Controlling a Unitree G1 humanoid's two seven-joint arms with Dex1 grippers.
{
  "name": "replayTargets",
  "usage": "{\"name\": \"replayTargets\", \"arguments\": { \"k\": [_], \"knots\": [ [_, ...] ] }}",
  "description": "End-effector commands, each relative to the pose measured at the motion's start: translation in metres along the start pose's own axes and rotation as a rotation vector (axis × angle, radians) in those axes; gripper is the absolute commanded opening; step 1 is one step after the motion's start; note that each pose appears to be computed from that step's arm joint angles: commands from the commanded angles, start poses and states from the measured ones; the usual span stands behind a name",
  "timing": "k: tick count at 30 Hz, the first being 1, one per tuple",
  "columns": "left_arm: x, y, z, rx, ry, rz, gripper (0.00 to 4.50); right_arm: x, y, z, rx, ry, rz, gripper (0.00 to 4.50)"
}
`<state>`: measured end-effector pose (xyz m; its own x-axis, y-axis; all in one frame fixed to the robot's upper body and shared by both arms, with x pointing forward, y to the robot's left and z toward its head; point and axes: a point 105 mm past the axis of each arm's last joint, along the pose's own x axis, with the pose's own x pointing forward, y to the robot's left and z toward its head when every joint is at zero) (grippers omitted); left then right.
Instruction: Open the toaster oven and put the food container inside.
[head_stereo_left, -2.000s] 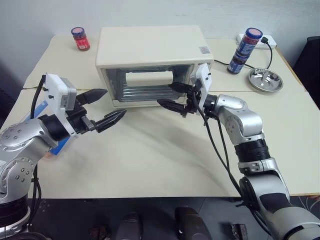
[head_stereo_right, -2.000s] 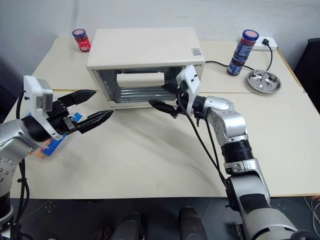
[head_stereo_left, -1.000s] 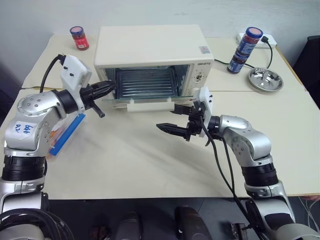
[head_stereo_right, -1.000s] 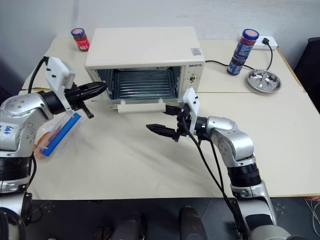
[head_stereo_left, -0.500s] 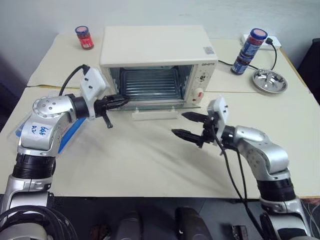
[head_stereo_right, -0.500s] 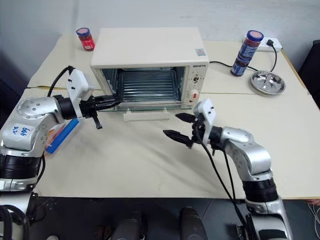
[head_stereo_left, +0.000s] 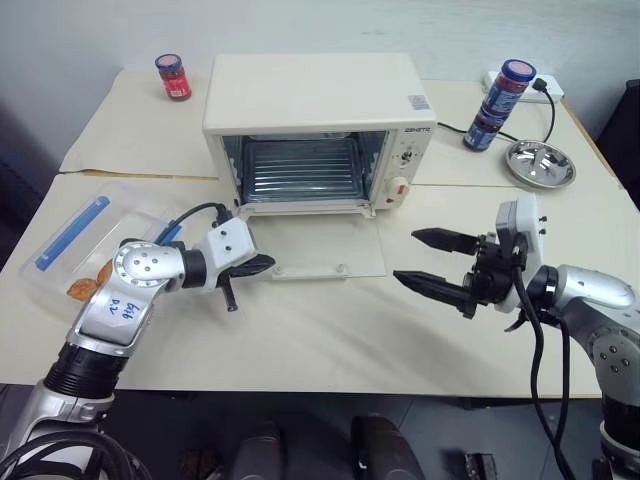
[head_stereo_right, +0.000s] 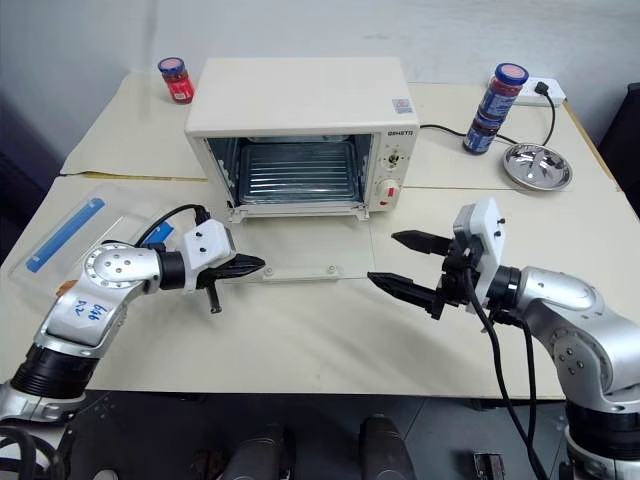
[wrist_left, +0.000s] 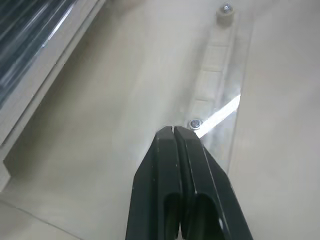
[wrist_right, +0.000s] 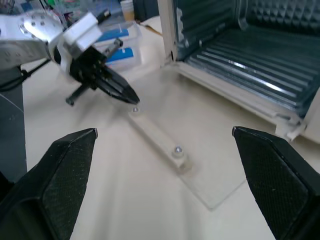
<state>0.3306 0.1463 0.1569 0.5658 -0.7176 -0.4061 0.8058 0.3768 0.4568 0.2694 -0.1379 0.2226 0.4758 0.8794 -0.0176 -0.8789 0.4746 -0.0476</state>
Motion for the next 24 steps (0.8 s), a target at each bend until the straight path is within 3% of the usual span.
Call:
{"name": "replayTargets", "arguments": {
  "k": [1, 5, 9, 13, 17, 24],
  "knots": [
    [-0.001, 0.001, 0.0, 0.019, 0.014, 0.026, 0.05, 0.002, 0.008, 0.015, -0.06, -0.02, 0.03, 4.5],
    [-0.015, 0.004, 0.011, -0.066, -0.066, 0.102, 0.05, 0.008, 0.01, 0.021, -0.086, -0.023, 0.067, 4.5],
    [-0.054, 0.019, 0.038, -0.275, -0.235, 0.281, 0.22, 0.016, 0.006, 0.024, -0.1, -0.024, 0.106, 4.5],
    [-0.102, 0.023, 0.051, -0.482, -0.363, 0.547, 1.17, 0.028, 0.003, 0.023, -0.095, -0.025, 0.173, 4.5],
    [-0.135, 0.01, 0.036, -0.649, -0.371, 0.798, 2.35, 0.038, 0.001, 0.022, -0.095, -0.021, 0.236, 4.5],
    [-0.211, -0.009, -0.031, -0.934, -0.246, 1.326, 4.42, 0.057, -0.003, 0.021, -0.075, -0.019, 0.334, 4.5]
  ]
}}
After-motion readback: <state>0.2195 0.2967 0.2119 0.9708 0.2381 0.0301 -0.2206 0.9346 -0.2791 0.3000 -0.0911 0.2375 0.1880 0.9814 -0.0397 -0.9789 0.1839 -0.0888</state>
